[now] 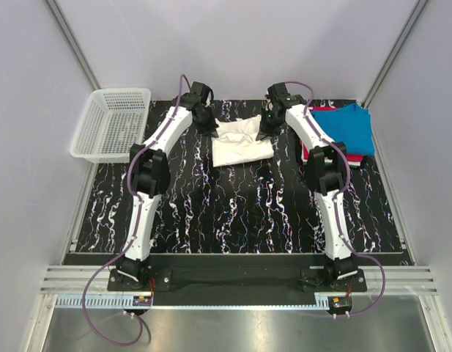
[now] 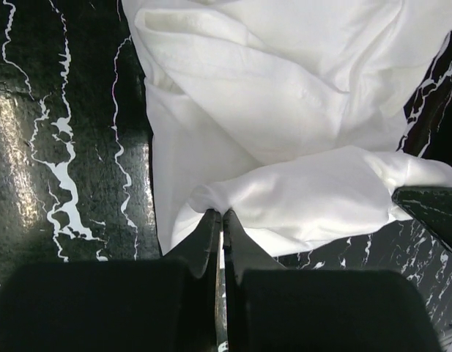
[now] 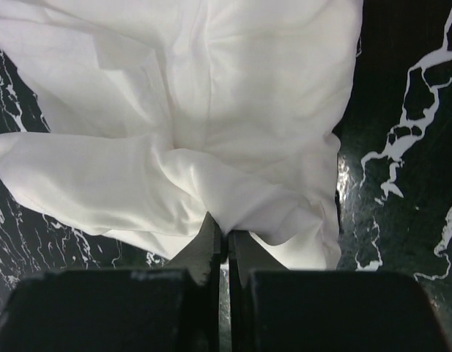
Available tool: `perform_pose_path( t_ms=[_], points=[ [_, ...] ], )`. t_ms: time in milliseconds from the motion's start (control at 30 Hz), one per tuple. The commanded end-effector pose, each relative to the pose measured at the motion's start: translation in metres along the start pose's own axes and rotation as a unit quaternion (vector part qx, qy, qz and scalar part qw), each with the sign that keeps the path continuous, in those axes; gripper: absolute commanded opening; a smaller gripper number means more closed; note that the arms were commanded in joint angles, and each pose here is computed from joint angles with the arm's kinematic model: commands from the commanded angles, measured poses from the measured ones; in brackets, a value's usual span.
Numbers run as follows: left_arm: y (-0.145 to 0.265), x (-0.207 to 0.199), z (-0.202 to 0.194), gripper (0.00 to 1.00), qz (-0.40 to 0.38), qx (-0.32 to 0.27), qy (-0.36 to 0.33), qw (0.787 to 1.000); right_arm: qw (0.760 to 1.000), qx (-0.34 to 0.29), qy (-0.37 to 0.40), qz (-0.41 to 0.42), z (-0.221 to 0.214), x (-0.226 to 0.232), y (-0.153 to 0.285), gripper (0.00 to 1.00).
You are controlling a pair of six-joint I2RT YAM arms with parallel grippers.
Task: Fold and stack the t-shirts
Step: Fold the tshirt
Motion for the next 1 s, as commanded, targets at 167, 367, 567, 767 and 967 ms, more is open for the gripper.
perform_pose_path(
  t_ms=[167,367,567,767,967],
  points=[
    [-0.011,-0.01,0.029,0.0,-0.013,-0.092,-0.023,0.995,0.996,-0.073,0.02,0.041,0.032,0.011,-0.007,0.0],
    [-0.003,-0.019,0.041,0.0,-0.033,-0.125,-0.039,0.991,0.992,-0.106,0.027,0.062,0.042,0.019,0.004,0.0],
    [-0.001,-0.019,0.049,0.0,-0.053,-0.137,-0.05,0.988,0.987,-0.134,0.036,0.08,0.048,0.024,0.019,0.0],
    [-0.007,-0.016,0.052,0.0,-0.056,-0.145,-0.049,0.987,0.983,-0.165,0.04,0.062,0.053,0.024,0.021,0.0],
    [-0.016,-0.012,0.06,0.13,-0.058,-0.168,-0.04,0.983,0.977,-0.211,0.02,-0.003,0.059,0.013,0.015,0.08]
  ],
)
Point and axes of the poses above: each gripper's point midway between its finger pads, its own y axis back along the fingers, its own x axis along the line the jaws close on, z = x × y, the point moved 10 cm from there along y, back along the fingers
